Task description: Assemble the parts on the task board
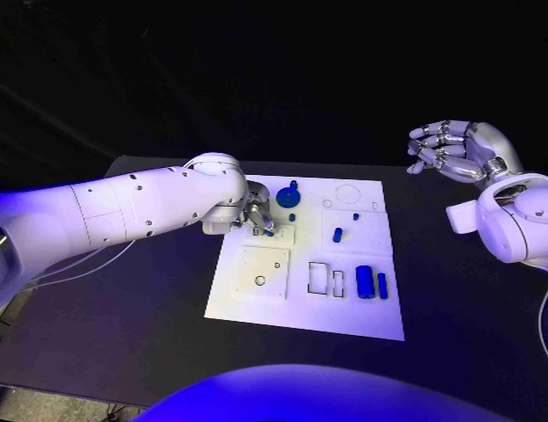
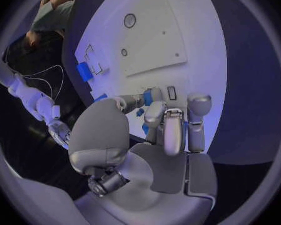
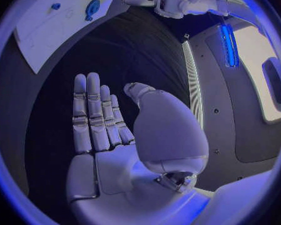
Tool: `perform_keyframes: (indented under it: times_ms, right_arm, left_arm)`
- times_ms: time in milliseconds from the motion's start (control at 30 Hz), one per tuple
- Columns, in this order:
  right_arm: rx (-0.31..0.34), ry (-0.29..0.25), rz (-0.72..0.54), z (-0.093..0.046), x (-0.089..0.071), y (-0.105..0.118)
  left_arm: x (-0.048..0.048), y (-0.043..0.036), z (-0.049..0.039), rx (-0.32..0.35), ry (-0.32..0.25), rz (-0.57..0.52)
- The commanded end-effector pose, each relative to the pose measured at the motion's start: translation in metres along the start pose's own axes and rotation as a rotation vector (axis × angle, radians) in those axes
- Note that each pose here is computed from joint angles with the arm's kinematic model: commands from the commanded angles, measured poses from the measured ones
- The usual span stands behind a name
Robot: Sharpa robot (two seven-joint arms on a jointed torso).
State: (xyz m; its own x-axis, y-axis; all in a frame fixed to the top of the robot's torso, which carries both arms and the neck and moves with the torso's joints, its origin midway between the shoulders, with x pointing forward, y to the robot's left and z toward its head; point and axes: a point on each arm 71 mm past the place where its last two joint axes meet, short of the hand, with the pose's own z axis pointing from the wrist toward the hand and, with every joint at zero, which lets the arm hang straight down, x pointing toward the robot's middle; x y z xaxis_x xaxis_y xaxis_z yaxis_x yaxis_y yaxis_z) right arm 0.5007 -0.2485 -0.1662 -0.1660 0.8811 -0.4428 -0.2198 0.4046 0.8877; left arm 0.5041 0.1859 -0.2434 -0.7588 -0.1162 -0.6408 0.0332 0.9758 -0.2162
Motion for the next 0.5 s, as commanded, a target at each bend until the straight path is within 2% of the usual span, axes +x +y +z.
perform_keyframes:
  times_ms: [33,500]
  right_arm:
    - [-0.011,0.010,-0.002,0.0001,0.0011,0.0008]
    - [-0.011,0.009,-0.002,0.0002,0.0013,0.0009]
  left_arm:
    - [0.0038,0.0030,0.0012,-0.012,0.043,-0.006]
    - [0.0028,0.0025,0.0037,-0.006,0.050,-0.064]
